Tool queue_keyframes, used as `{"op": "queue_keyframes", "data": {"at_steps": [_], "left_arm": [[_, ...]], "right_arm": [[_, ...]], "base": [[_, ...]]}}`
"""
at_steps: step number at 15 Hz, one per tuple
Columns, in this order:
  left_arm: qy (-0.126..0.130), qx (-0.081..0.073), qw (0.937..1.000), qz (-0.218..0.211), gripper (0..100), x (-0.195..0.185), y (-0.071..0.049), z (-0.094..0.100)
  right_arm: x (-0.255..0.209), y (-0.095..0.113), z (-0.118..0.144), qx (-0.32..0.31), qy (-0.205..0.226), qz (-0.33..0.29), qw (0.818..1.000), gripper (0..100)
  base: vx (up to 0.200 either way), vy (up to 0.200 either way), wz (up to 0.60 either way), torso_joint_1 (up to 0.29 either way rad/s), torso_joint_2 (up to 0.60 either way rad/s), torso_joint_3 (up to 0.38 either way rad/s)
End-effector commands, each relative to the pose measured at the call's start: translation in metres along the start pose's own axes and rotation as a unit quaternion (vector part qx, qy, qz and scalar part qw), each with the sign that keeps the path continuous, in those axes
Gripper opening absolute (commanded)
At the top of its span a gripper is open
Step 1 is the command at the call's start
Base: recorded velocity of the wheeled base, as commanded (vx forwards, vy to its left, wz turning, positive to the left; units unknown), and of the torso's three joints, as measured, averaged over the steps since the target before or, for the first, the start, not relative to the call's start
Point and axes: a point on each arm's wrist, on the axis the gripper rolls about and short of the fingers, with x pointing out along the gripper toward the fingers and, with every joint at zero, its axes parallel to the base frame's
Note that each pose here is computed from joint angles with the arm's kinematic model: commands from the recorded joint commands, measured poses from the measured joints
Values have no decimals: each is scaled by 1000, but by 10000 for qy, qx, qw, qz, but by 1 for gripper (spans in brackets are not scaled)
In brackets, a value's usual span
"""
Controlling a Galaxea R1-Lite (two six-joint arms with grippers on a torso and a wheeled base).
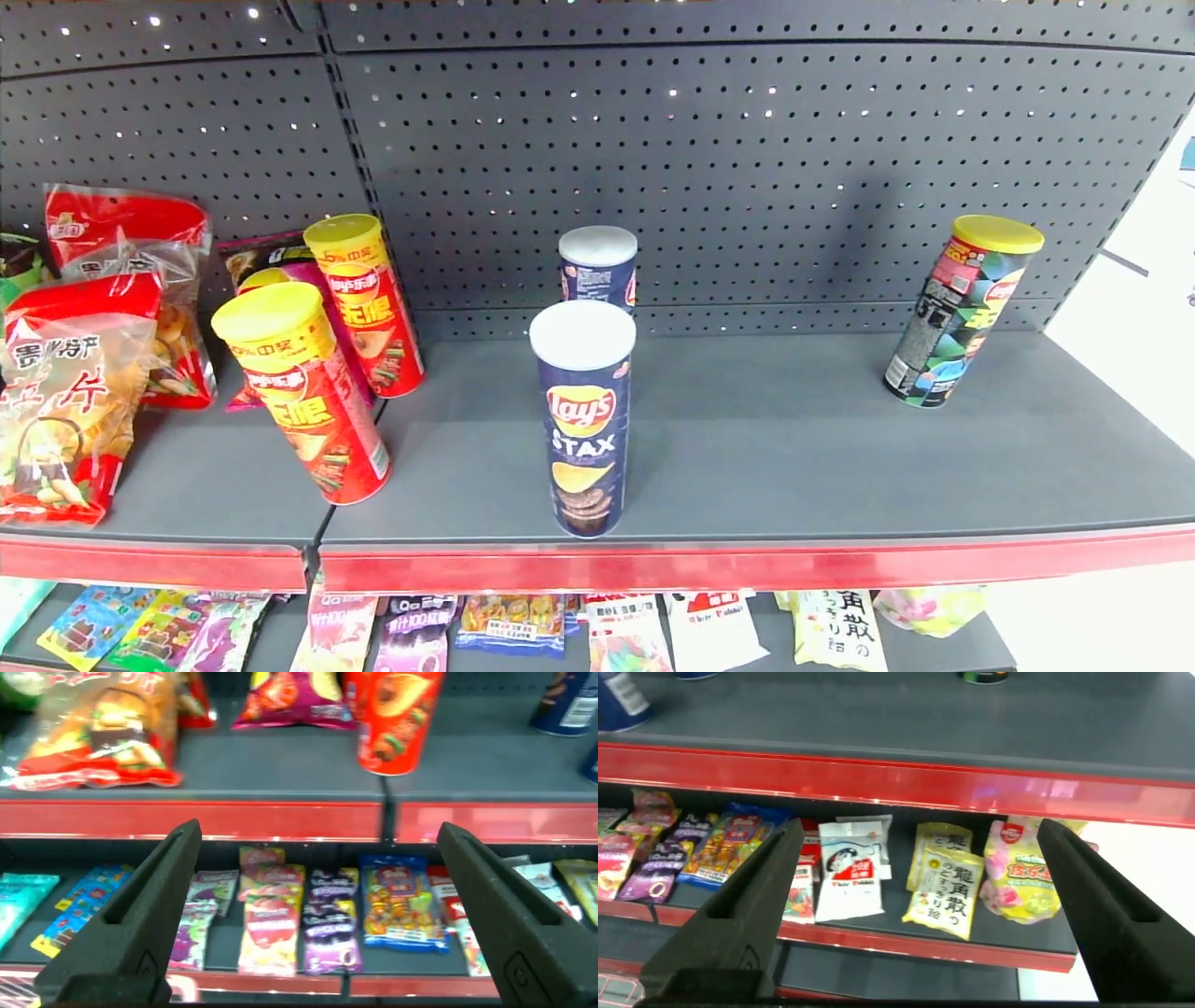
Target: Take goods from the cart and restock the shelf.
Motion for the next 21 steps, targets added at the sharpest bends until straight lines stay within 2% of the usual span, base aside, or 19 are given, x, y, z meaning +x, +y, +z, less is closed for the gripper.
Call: {"op": "queue_keyframes", "data": {"at_steps": [1, 3, 7, 10, 21], "left_arm": [[1, 2, 10000, 3, 100, 0, 0, 0], [1, 2, 10000, 3, 100, 0, 0, 0], [1, 2, 10000, 3, 100, 0, 0, 0], [1, 2, 10000, 3, 100, 0, 0, 0], [1, 2, 10000, 3, 100, 0, 0, 0]], "right_arm": [[0, 0, 0, -2, 14, 7, 10000, 100], [0, 0, 0, -1, 14, 0, 10000, 100], [0, 0, 0, -9, 14, 0, 10000, 100], [0, 0, 0, -9, 14, 0, 10000, 100], [0, 0, 0, -9, 14, -8, 10000, 100]], "base": [[0, 0, 0, 0, 0, 0], [0, 0, 0, 0, 0, 0], [-200, 0, 0, 8, 6, 0], [0, 0, 0, 0, 0, 0], [0, 0, 600, 5, 2, 1]]}}
